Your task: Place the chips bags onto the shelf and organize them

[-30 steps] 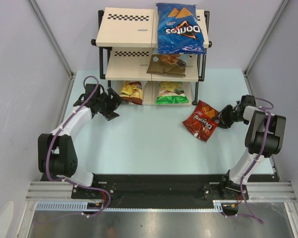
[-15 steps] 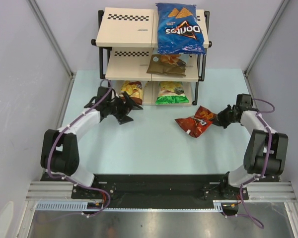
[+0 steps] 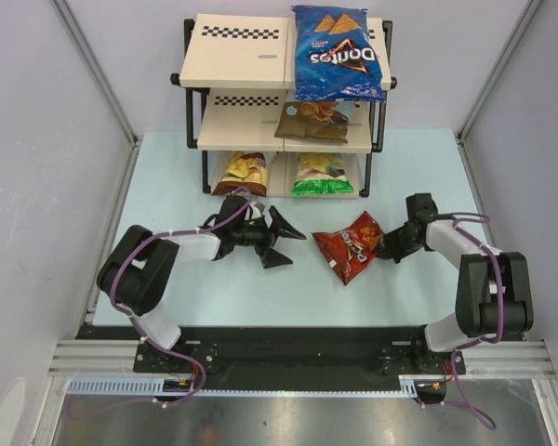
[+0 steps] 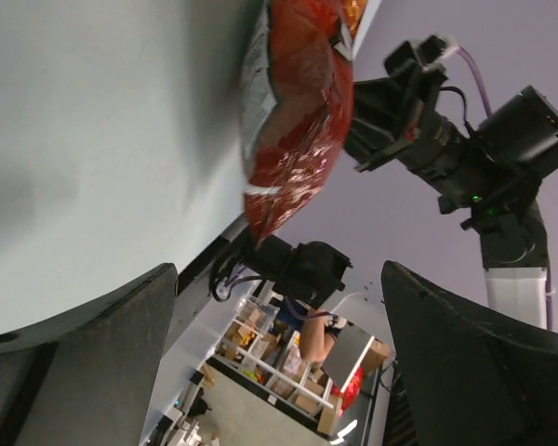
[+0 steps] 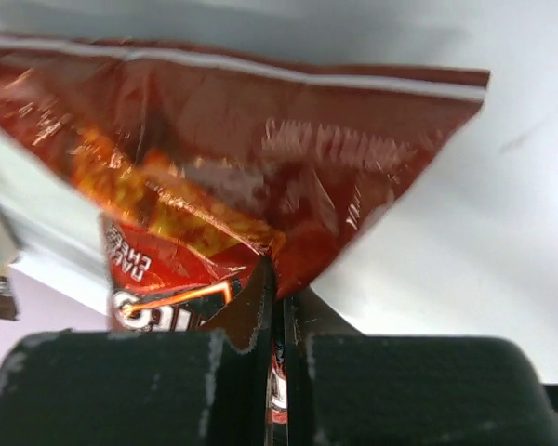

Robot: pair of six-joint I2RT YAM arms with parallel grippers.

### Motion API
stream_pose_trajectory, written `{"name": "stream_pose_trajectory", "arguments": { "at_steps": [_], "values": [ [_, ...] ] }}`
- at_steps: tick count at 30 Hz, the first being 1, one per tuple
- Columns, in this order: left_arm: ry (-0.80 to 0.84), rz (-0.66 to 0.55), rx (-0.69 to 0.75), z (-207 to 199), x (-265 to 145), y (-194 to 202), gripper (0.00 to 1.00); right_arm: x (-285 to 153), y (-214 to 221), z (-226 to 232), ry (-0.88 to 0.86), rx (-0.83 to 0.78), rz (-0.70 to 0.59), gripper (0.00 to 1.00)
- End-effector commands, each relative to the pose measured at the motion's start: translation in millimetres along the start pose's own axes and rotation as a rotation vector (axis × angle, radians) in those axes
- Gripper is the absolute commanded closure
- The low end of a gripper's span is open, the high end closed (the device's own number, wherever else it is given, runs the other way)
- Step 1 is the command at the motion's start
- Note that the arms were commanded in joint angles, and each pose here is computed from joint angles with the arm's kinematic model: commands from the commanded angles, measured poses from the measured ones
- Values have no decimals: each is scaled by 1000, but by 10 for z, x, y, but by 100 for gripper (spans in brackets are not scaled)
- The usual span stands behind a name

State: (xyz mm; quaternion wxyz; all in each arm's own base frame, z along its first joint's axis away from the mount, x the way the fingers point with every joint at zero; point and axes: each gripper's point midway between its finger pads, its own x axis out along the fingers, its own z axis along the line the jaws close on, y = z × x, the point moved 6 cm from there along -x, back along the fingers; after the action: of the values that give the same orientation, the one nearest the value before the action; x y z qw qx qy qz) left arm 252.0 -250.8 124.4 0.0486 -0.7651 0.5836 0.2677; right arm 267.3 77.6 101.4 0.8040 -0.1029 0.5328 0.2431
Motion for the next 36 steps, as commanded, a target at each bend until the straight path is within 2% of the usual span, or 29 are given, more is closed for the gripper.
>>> {"name": "stream_pose_trajectory", "arguments": {
  "at_steps": [1,7,12,16,29,33,36],
  "values": [
    [100,55,-7,-174,157,94,5,76,271,5,14,53,36,100],
    [-29,76,24,9,367,85,5,22,462,144,-57,59,70,100],
    [-48,80,29,74,454,62,5,2,559,190,-66,89,83,100],
    [-15,56,61,-16,520,-15,5,38,704,190,-43,81,82,100],
    [68,84,73,-231,561,-29,6,150,985,241,-27,96,146,100],
    [150,119,59,-302,454,47,8,158,972,217,-8,111,125,99],
    [139,119,85,-344,307,73,8,175,952,205,-2,115,111,99]
  ]
}}
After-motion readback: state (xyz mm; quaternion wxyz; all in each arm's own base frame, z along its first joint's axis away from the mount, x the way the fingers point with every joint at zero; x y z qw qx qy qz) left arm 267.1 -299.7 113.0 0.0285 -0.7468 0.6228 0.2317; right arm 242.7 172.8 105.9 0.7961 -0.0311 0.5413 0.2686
